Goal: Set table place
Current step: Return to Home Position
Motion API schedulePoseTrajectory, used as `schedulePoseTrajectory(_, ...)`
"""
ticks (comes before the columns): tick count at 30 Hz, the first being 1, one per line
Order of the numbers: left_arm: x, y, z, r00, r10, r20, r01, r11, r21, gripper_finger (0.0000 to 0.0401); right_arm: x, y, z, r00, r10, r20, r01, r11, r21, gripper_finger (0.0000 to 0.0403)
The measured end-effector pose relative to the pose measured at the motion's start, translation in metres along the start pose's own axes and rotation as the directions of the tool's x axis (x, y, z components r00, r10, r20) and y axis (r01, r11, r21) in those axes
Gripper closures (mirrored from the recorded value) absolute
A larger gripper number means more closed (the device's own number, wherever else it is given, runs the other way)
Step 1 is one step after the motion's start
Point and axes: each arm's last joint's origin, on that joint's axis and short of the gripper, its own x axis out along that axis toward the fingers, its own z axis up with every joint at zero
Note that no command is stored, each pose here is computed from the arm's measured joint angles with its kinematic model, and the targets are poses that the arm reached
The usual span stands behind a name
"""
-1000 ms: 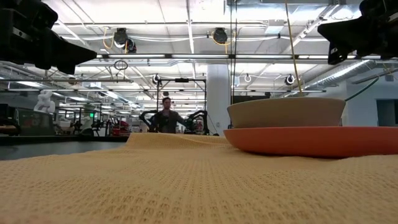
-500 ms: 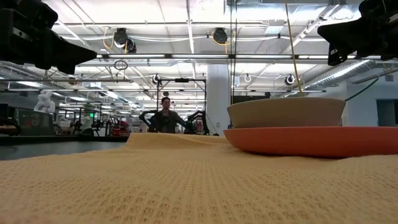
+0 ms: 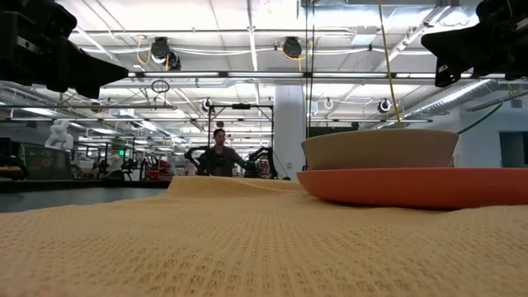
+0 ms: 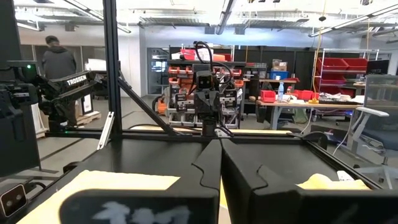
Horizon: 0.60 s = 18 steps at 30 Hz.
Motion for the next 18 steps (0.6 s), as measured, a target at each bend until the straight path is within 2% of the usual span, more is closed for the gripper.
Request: schedulePoseTrajectory(18, 0.0, 0.0, 0.0, 1.0, 0.0, 0.0, 0.0, 1.0, 0.0, 0.0382, 0.0, 0.0, 0.0, 1.0, 0.0, 0.0, 0.0, 1.0, 0.008, 0.0403)
